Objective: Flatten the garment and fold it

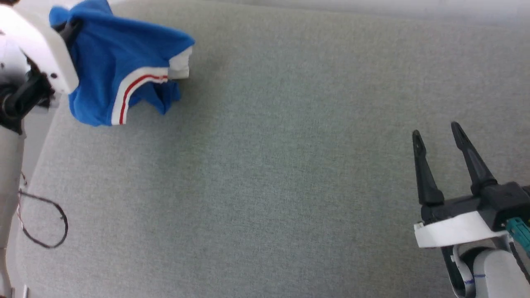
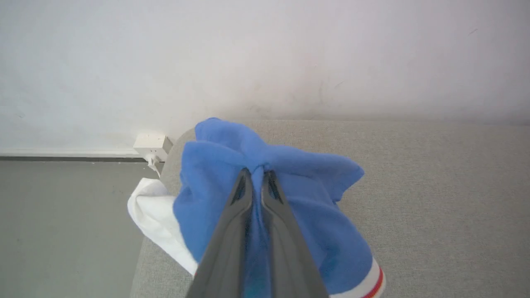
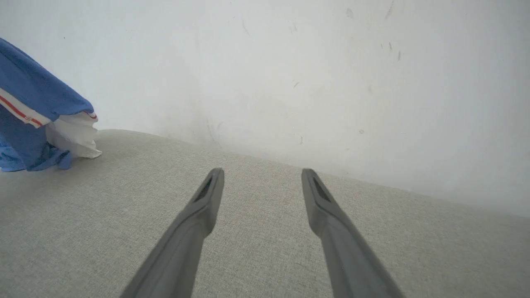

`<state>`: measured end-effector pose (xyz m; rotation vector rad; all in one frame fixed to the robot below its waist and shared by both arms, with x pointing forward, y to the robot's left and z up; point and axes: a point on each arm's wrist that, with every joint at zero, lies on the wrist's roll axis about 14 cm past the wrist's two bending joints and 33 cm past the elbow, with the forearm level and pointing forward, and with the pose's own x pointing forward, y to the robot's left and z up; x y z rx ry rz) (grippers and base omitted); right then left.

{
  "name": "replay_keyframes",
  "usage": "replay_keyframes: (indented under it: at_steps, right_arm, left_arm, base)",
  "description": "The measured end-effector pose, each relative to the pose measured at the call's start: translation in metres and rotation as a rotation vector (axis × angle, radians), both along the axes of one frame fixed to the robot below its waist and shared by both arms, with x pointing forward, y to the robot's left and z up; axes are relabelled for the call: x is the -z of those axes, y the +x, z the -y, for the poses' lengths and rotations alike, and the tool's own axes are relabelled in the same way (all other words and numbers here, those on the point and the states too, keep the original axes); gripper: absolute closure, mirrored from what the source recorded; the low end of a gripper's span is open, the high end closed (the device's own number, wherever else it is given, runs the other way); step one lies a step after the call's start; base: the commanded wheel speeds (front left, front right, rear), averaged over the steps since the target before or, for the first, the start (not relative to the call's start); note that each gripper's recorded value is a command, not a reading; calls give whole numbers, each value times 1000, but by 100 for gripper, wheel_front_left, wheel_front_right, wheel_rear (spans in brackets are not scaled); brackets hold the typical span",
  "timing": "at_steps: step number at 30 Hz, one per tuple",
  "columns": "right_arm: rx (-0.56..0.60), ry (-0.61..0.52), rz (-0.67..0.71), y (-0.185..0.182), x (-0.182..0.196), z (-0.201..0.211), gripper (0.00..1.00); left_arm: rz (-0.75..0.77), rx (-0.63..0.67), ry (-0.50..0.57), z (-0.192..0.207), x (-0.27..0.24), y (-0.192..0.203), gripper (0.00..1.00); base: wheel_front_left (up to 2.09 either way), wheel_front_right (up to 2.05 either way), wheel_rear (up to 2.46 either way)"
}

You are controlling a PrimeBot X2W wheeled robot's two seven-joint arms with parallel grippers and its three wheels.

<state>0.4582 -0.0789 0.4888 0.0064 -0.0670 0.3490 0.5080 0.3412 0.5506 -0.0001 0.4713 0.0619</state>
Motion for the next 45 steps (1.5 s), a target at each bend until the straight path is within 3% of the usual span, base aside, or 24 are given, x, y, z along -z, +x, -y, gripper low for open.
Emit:
replay_keyframes:
  at_steps: [4,12,25,35,41,45]
  right_arm:
    - [41,14,23,-12,-13,16,0]
    - [122,40,75,-39,-37,47,0]
    - [311,27,148,-81,-63,114,0]
    - [435,15,151,-99,-64,155,0]
    - [454,17,120,-96,-54,161,0]
    - [464,14,107,-92,-49,164,0]
  left_arm:
    - [137,82,54,25,-58,6,100]
    - [348,286,10,117,-146,1,100]
    - [553,692,-73,306,-209,-34,100]
    - [494,940,-145,412,-140,-69,100]
    - [311,948,-143,430,-35,-68,100]
    - [102,924,-99,424,50,-75,100]
  base:
    - [0,0,0]
    - [0,0,0]
    - [0,0,0]
    - [0,0,0]
    - [0,0,0]
    - [0,0,0]
